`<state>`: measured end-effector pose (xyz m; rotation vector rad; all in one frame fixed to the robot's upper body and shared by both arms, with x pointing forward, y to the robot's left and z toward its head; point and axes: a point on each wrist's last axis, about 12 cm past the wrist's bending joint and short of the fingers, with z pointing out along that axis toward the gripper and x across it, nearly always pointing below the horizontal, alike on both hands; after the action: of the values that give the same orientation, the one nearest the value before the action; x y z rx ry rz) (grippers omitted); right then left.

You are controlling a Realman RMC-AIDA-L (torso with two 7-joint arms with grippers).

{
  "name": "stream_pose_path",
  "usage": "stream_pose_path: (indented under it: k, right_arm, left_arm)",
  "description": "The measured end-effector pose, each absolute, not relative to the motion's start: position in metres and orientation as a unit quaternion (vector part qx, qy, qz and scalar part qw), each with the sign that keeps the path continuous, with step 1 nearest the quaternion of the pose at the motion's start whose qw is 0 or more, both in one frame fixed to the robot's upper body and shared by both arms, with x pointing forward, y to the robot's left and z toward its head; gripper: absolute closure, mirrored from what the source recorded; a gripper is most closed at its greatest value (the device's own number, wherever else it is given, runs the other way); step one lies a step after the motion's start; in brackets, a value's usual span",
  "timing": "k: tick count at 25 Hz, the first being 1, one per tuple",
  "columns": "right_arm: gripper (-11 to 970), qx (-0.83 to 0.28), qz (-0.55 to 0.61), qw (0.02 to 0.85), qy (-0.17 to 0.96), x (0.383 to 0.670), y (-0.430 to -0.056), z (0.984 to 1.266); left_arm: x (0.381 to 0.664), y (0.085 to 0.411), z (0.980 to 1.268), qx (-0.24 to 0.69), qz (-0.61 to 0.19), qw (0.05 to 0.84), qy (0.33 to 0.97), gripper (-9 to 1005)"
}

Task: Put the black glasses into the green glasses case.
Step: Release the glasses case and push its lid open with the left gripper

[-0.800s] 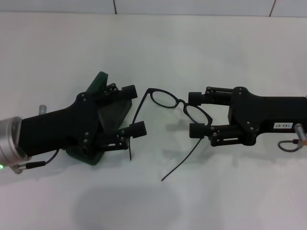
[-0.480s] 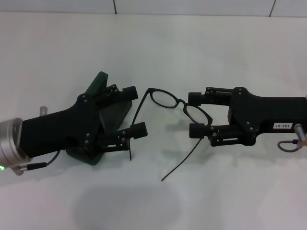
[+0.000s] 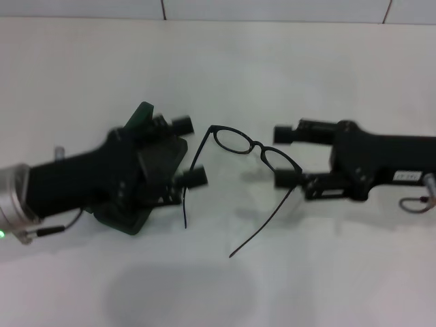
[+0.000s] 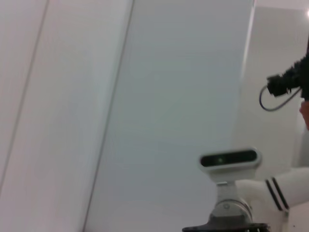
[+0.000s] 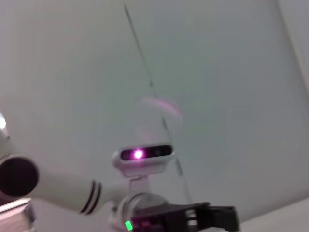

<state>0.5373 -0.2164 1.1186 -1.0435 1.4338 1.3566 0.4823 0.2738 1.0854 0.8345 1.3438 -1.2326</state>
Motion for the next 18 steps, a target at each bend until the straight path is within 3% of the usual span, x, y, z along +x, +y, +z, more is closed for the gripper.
stream_pose_path:
  k: [4, 7, 11, 15, 18]
  right_arm:
    - [164, -0.388, 0.522, 0.49, 0.581, 0.537, -0.24, 1.119]
    - [164, -0.362, 0.499, 0.518, 0.593, 0.534, -0.262, 1.115]
    - [164, -0.333, 0.484, 0.531, 0.61, 0.527, -0.277, 1.107]
    - [163, -0.319, 0.475, 0.541, 0.617, 0.524, -0.278, 1.1]
    - [163, -0.315, 0.47, 0.543, 0.621, 0.524, -0.277, 1.097]
  left_arm:
    - [0.504, 0.287, 1.111, 0.344, -0.497, 0.547, 0.58, 122]
    - [0.534, 0.297, 1.154, 0.346, -0.444, 0.498, 0.659, 122]
    - [0.552, 0.286, 1.2, 0.345, -0.291, 0.423, 0.786, 183]
    - [0.557, 0.271, 1.207, 0.329, -0.136, 0.337, 0.872, 228]
    - [0.562, 0.262, 1.196, 0.318, -0.096, 0.294, 0.896, 236]
